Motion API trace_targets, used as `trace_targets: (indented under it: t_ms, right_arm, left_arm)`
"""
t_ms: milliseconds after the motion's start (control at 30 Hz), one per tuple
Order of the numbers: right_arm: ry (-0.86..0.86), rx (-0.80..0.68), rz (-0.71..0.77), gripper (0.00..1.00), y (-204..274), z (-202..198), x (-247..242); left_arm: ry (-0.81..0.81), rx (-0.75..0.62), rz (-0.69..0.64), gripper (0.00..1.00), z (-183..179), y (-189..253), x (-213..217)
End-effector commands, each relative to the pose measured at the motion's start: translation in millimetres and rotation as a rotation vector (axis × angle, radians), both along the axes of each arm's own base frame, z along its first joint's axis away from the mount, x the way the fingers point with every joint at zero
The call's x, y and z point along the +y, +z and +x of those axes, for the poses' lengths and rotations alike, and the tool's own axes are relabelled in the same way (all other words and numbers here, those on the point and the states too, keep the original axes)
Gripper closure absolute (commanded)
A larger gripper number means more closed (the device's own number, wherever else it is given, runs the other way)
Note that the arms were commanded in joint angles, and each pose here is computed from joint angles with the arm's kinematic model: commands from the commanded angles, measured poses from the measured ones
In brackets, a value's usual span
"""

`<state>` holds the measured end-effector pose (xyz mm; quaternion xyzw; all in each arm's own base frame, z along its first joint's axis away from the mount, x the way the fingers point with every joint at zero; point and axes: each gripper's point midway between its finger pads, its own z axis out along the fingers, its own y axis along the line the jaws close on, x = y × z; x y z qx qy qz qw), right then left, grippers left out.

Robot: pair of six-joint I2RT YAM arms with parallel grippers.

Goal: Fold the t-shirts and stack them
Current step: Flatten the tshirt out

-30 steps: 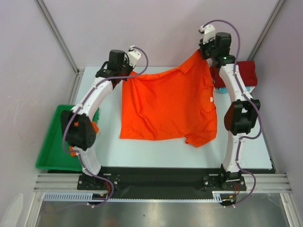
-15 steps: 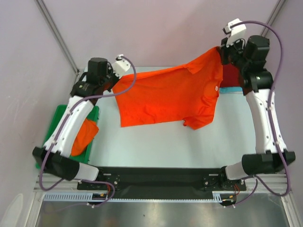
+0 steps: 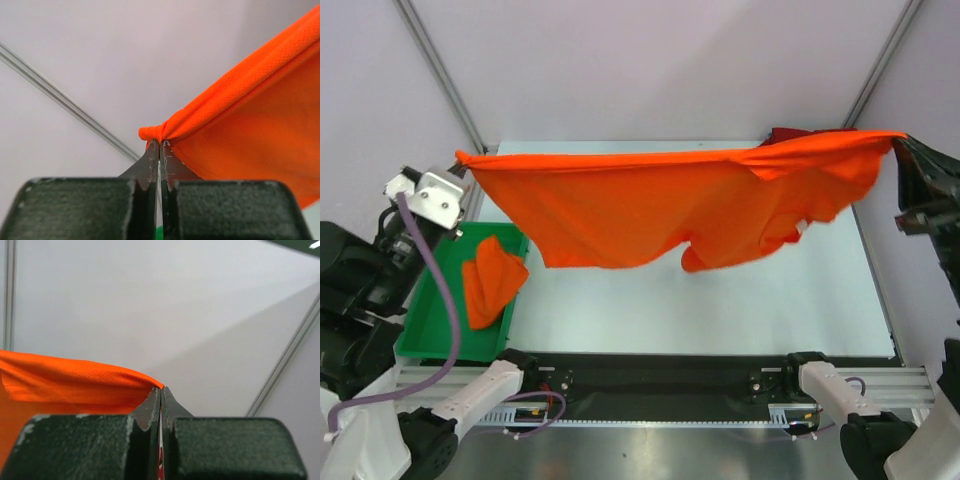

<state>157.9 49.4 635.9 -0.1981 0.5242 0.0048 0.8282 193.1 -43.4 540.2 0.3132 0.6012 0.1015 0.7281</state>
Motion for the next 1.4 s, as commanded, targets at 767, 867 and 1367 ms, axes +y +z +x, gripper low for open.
trace_targets:
  t_ms: [767,867,1367]
  right_arm:
    - [0.088,0.696,-0.100,1.00,-333,286,18]
    - [0.107,0.798,-0.121,1.00,-386,324,20]
    - [0.113,0.939,-0.056,1.00,-482,502,20]
  left_arm:
    - [0.034,0.835,0.247,1.00,189,-337,-39]
    - [0.049,0.903,0.257,0.99,222,-374,-38]
    - [0.198,0.936,0.251,1.00,357,-421,-14]
